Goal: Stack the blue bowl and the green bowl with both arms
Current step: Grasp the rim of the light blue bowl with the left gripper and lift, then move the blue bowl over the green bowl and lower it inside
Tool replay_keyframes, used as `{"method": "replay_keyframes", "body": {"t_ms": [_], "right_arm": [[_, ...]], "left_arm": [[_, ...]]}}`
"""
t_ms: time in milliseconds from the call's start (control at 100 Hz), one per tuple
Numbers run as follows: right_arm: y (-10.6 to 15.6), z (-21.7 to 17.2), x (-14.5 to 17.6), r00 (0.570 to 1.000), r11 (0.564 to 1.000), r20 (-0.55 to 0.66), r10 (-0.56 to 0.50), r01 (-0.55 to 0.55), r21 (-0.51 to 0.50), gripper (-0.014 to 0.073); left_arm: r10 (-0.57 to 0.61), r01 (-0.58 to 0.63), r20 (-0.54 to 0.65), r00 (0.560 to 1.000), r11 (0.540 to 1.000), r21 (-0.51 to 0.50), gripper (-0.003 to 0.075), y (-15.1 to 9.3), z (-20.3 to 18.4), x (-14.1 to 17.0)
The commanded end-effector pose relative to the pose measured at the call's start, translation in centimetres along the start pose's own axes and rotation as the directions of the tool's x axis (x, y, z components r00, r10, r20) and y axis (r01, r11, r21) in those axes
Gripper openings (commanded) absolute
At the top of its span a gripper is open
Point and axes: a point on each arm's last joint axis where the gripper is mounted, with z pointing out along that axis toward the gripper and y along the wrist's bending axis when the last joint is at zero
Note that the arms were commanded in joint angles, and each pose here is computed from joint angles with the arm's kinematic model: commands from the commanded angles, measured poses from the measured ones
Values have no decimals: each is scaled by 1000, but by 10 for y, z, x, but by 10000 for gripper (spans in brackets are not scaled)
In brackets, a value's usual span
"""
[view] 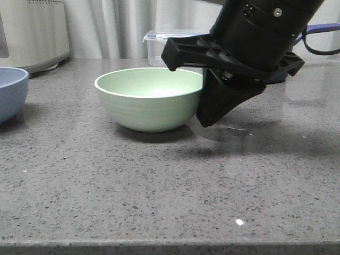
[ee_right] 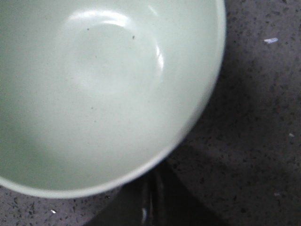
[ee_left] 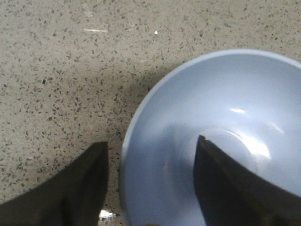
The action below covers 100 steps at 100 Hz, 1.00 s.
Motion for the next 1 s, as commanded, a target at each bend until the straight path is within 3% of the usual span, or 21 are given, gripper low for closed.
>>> {"method": "replay_keyframes", "body": {"t_ms": [0,260,660,990], "right_arm": [[4,-16,-12,995,1000,99,-3,5,-21,-67],[4,-16,-12,995,1000,99,-3,5,-21,-67],[4,-16,-12,995,1000,99,-3,5,-21,-67],[4,-16,-12,995,1000,100,-3,5,-21,-67]], "left_arm": [[-12,12,107,994,1000,4,267,-1,-14,-14],[-12,12,107,994,1000,4,-22,-1,-14,-14],[-10,4,108,994,998,58,-20,-10,-30,-27],[156,-193,189,969,961,196,-20,-74,-66,-62]]}}
